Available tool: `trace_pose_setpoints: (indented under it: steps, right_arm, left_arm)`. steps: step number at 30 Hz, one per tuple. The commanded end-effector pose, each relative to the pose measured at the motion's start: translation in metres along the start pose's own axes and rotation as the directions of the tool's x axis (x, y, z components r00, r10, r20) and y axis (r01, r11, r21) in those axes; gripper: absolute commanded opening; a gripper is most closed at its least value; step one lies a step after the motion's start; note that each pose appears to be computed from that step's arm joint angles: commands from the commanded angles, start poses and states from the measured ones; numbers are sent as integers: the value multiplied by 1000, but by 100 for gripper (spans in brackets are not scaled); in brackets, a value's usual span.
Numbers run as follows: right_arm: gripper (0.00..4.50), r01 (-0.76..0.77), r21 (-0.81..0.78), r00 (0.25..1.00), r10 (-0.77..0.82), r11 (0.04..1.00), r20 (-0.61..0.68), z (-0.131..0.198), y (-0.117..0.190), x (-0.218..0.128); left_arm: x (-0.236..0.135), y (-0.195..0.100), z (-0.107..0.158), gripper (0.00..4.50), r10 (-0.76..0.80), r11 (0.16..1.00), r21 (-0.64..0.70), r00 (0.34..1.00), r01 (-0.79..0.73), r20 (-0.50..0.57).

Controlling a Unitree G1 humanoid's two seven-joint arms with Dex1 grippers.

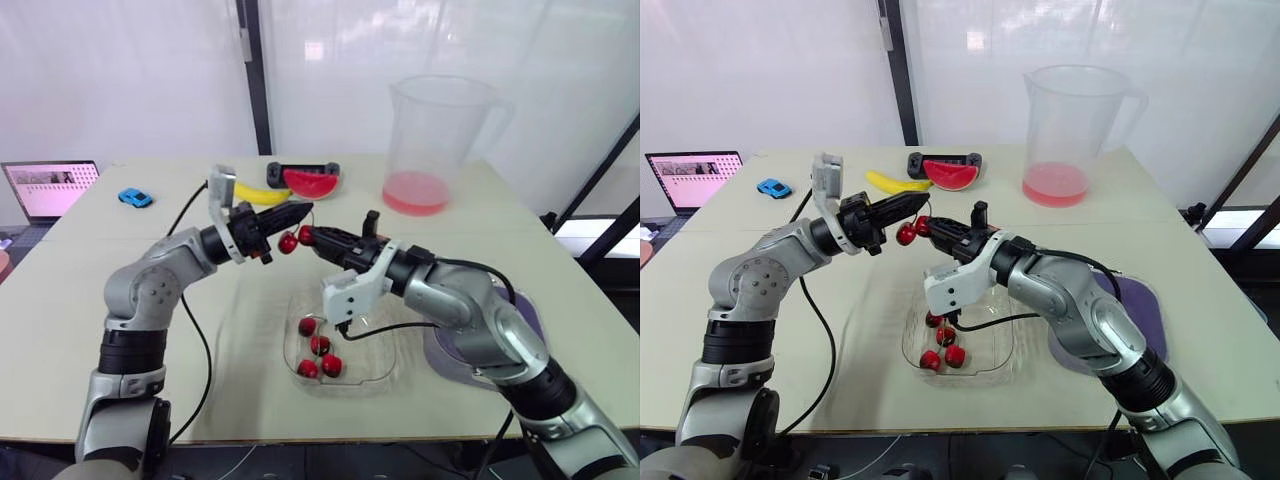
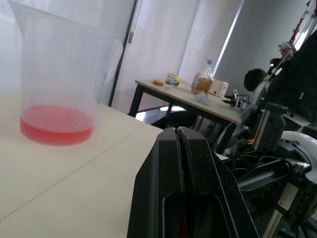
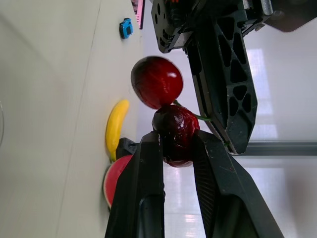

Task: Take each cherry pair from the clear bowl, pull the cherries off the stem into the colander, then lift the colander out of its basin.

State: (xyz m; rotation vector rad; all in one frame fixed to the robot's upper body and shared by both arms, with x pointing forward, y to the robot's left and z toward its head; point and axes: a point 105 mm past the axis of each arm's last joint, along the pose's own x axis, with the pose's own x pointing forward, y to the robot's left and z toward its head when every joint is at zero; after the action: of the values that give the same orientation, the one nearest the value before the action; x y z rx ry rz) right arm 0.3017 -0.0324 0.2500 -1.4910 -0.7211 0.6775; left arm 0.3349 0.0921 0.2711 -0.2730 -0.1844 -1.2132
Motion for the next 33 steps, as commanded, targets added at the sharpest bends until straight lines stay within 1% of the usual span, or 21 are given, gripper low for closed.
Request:
trace_pose_setpoints:
  steps: [1,3,5,7,8,9,12,13,14,15,16,17,18,20,22,25,26,28,29,31,33]
  right_arm:
    - [102,32,139,999,-32,990,-3,-4,-10,-8]
    - [165,49,169,999,-49,984,-2,-6,-18,-12]
    - [255,35,119,999,-36,992,9,-11,-23,-20]
    - [355,13,47,1000,-13,999,0,-28,-20,-37]
    - [411,1,52,1000,0,999,-16,-41,-19,-48]
    - [447,17,87,999,-14,996,-32,-53,-23,-56]
    - [447,56,217,997,-42,975,-68,-76,-33,-67]
    - [447,88,296,994,-65,951,-86,-84,-38,-68]
    - [447,146,437,988,-107,887,-114,-95,-46,-69]
    - [447,177,530,984,-129,829,-126,-101,-51,-68]
    - [447,157,707,987,-134,690,-88,-101,-52,-65]
    - [447,62,866,990,-142,496,11,-90,-54,-61]
    - [447,-34,919,986,-137,393,95,-78,-58,-58]
    - [447,-202,960,964,-135,195,230,-59,-66,-52]
    - [447,-302,942,945,-81,150,316,-42,-59,-46]
    - [447,-325,940,944,-31,104,330,-35,-43,-34]
    - [447,-346,936,937,-22,65,348,-30,-39,-32]
    - [447,-383,923,923,-9,41,384,-22,-33,-30]
    - [447,-398,917,917,-9,12,398,-19,-31,-30]
    - [447,-463,882,886,-3,-87,464,-5,-25,-31]
    - [447,-479,866,877,-31,-145,480,2,-25,-27]
  left_arm:
    - [0,-8,16,1,-37,999,40,999,36,39]
    - [-2,-8,16,0,-34,999,42,999,32,31]
    - [-4,-6,16,0,-23,998,51,999,22,22]
    - [-5,-3,16,0,-6,996,89,1000,6,-1]
    - [-6,-3,17,0,-9,995,98,1000,10,-5]
    - [-8,-4,19,0,-13,994,108,1000,14,-8]
    - [-9,-6,21,0,-31,992,120,999,32,-13]
    - [-10,-8,22,0,-42,992,119,999,43,-15]
    - [-10,-12,22,0,-65,990,123,998,68,-25]
    - [-11,-15,22,0,-81,988,126,996,85,-33]
    - [-12,-19,21,0,-106,986,123,994,110,-38]
    - [-12,-22,21,0,-127,983,127,991,132,-47]
    - [-13,-24,21,0,-142,981,126,988,147,-54]
    - [-14,-28,20,0,-168,978,118,984,174,-57]
    - [-13,-33,19,0,-194,974,107,979,199,-56]
    - [-11,-36,17,0,-211,973,88,976,215,-50]
    - [-11,-37,16,0,-214,973,82,976,217,-48]
    - [-9,-38,16,0,-218,972,78,975,221,-49]
    - [-9,-39,15,0,-219,972,77,974,222,-50]
    - [-8,-40,14,0,-224,971,70,973,227,-53]
    - [-6,-43,12,0,-236,970,51,970,239,-64]
